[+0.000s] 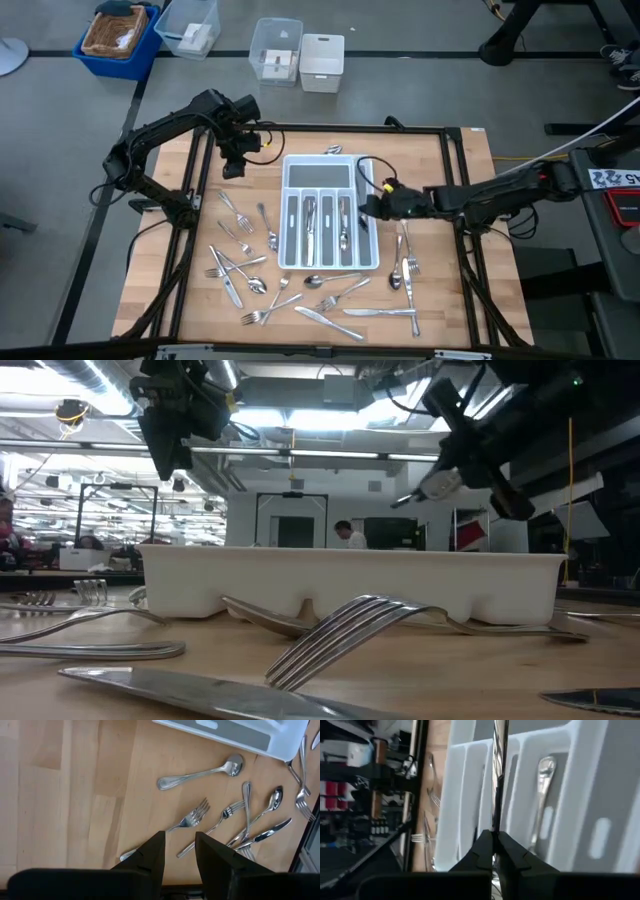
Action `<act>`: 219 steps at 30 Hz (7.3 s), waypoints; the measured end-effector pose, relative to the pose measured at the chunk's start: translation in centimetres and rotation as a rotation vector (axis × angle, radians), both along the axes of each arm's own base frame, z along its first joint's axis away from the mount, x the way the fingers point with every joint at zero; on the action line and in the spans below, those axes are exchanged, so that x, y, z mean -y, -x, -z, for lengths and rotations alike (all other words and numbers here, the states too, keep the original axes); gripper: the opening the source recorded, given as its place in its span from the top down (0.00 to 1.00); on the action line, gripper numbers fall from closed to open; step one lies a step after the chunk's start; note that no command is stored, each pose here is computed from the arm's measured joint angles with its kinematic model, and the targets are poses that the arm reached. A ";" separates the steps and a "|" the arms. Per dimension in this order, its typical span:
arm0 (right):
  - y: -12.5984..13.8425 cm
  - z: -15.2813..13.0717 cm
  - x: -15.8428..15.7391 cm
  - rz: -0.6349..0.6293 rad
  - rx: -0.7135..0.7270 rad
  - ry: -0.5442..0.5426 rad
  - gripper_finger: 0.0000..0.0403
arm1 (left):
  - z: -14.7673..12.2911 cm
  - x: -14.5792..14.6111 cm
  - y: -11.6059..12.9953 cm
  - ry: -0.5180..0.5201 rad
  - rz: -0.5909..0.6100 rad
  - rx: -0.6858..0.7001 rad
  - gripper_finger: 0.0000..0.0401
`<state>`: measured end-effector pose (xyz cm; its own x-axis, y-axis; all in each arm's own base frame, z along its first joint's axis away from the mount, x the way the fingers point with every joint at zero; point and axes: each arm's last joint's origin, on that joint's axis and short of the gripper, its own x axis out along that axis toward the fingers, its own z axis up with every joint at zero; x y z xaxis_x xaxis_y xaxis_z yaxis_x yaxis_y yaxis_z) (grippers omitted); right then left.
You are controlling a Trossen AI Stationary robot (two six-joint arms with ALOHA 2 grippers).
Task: Sort silverware
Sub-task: Put the silver spoon into the white cutlery tray, then put the silver fork into the white cutlery tray
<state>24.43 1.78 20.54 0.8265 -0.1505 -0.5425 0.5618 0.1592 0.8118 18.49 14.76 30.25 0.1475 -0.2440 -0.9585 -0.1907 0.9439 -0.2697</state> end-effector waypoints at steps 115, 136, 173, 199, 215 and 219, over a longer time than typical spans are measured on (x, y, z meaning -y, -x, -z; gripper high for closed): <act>8.2 -8.9 -0.2 -0.025 0.316 0.475 0.74 | 14.0 11.0 -0.6 -0.158 0.709 -0.281 0.99; 11.4 -4.2 0.4 0.142 -0.118 0.094 0.74 | 2.4 14.6 -11.0 -0.629 1.018 0.498 0.99; 8.6 -0.9 -1.8 -0.074 -0.451 -0.392 0.74 | 14.7 15.8 -20.0 -0.789 1.416 0.526 0.93; 7.3 3.0 -2.3 -0.025 -0.780 -0.393 0.74 | 10.1 15.1 -18.4 -0.732 1.079 0.569 0.82; 5.7 6.0 -2.6 -0.047 -0.916 -0.343 0.74 | 4.1 13.9 -14.2 -0.703 0.884 0.587 0.82; 5.4 6.6 -2.7 -0.044 -0.935 -0.340 0.74 | 2.8 13.8 -12.4 -0.663 0.818 0.558 0.82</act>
<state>19.00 4.45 13.92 0.0460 0.1538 -0.9870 0.9980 0.0363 0.0522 30.93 0.98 27.49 0.6152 0.0590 -0.7862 0.5214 0.7176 0.4618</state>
